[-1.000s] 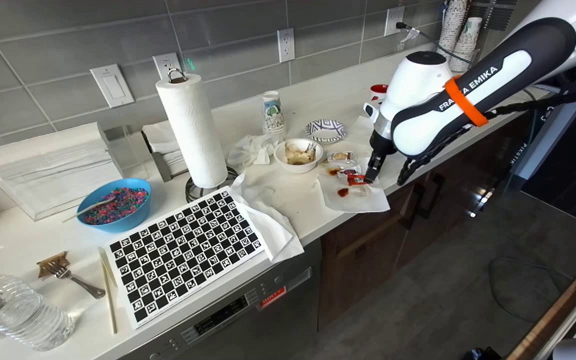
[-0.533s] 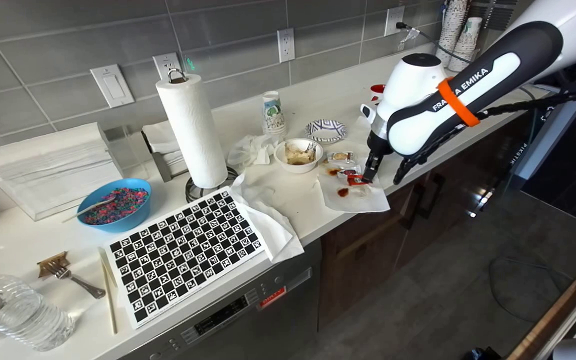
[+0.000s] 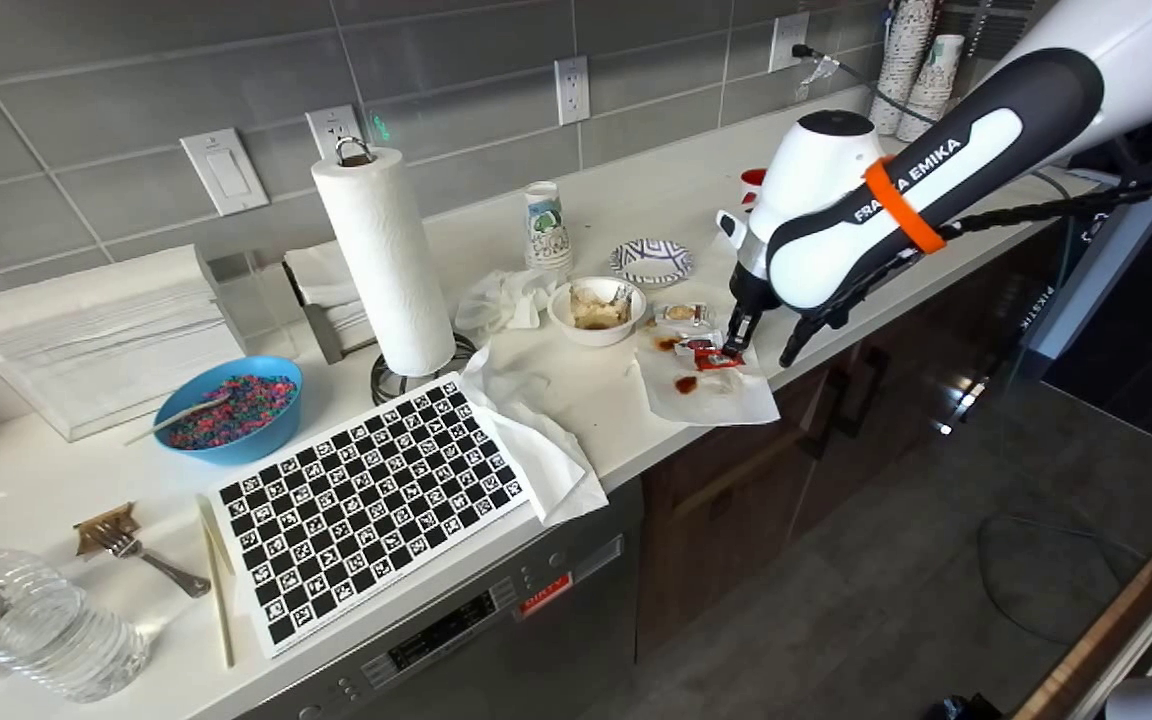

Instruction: Put the tomato sachet inside the bin

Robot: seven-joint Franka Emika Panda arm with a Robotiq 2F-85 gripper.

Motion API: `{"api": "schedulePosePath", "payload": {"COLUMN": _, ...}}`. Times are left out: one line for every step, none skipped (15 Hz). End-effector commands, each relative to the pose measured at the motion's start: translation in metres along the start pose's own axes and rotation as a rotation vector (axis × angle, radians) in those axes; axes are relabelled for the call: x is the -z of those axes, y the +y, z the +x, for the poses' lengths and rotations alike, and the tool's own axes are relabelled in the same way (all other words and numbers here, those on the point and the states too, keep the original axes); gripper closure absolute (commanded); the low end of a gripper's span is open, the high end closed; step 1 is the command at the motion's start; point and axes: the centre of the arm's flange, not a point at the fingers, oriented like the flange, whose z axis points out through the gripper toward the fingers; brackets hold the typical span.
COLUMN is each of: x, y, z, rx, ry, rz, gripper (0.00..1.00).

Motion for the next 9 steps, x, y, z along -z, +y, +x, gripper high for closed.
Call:
{"api": "schedulePosePath", "payload": {"x": -0.005, "y": 0.005, "z": 0.001, "rx": 0.007, "ry": 0.019, "rz": 0.01, "gripper": 1.0}}
{"api": "schedulePosePath", "payload": {"x": -0.003, "y": 0.005, "z": 0.0, "rx": 0.007, "ry": 0.022, "rz": 0.008, "gripper": 1.0}}
{"api": "schedulePosePath", "payload": {"x": -0.001, "y": 0.004, "z": 0.0, "rx": 0.007, "ry": 0.024, "rz": 0.003, "gripper": 1.0}}
{"api": "schedulePosePath", "payload": {"x": 0.004, "y": 0.003, "z": 0.0, "rx": 0.006, "ry": 0.029, "rz": -0.001, "gripper": 1.0}}
{"api": "schedulePosePath", "payload": {"x": 0.008, "y": 0.002, "z": 0.0, "rx": 0.006, "ry": 0.032, "rz": -0.006, "gripper": 1.0}}
{"api": "schedulePosePath", "payload": {"x": 0.014, "y": 0.0, "z": 0.001, "rx": 0.008, "ry": 0.036, "rz": -0.012, "gripper": 1.0}}
{"api": "schedulePosePath", "payload": {"x": 0.02, "y": -0.002, "z": 0.001, "rx": 0.008, "ry": 0.04, "rz": -0.018, "gripper": 1.0}}
{"api": "schedulePosePath", "payload": {"x": 0.025, "y": -0.004, "z": 0.001, "rx": 0.008, "ry": 0.045, "rz": -0.019, "gripper": 1.0}}
{"api": "schedulePosePath", "payload": {"x": 0.031, "y": -0.007, "z": 0.0, "rx": 0.009, "ry": 0.05, "rz": -0.022, "gripper": 1.0}}
